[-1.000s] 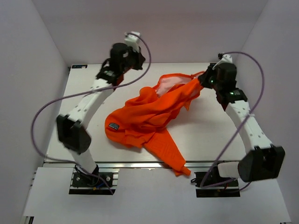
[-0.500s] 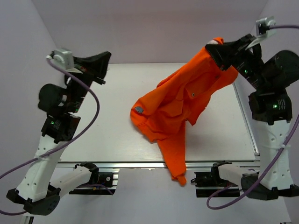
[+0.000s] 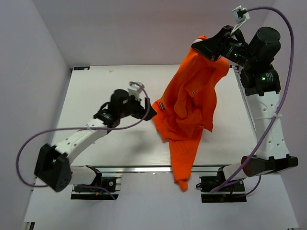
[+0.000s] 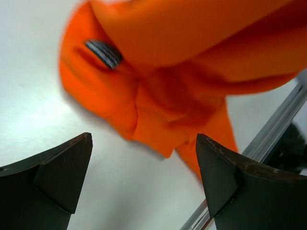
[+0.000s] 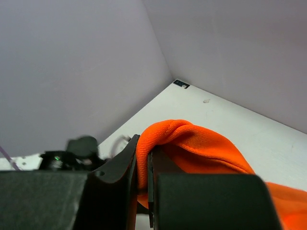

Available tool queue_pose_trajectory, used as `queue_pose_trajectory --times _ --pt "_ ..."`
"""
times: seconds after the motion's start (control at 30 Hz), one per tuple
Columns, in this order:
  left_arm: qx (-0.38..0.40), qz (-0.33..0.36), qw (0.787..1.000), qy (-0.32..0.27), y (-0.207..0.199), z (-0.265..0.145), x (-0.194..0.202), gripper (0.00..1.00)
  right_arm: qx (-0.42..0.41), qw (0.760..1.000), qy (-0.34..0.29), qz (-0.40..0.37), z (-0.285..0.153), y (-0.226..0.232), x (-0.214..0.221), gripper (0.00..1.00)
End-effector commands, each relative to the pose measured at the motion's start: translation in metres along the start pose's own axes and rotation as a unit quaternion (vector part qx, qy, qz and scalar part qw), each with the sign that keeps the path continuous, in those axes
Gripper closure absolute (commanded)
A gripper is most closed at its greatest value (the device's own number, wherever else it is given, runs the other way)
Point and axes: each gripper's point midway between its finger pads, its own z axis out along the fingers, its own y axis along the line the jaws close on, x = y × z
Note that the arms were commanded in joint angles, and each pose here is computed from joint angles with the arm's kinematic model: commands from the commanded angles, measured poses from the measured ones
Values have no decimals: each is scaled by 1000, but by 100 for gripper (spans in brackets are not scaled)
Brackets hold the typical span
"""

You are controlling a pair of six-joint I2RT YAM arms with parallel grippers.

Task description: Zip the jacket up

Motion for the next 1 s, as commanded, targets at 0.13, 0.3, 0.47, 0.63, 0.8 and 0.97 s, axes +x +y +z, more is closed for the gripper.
queue_pose_trajectory --times 0.13,0.3,0.47,0.63,0.8,0.97 --pt "39 72 989 120 -51 66 78 2 109 989 -91 -37 -33 6 -51 100" --pt "12 112 991 75 -96 83 81 2 237 965 -111 -1 -50 -36 -50 100" --pt "3 91 996 16 -111 99 71 2 278 951 -139 0 -70 -41 -54 100" --pt "-60 73 996 0 -100 144 68 2 295 944 -147 -6 -80 -40 -56 100" --pt "-142 102 984 -20 -79 188 59 2 310 941 -134 -7 -81 -47 -48 100" --pt "-205 105 972 -48 -71 194 27 100 358 925 -126 -17 -87 -69 -44 100"
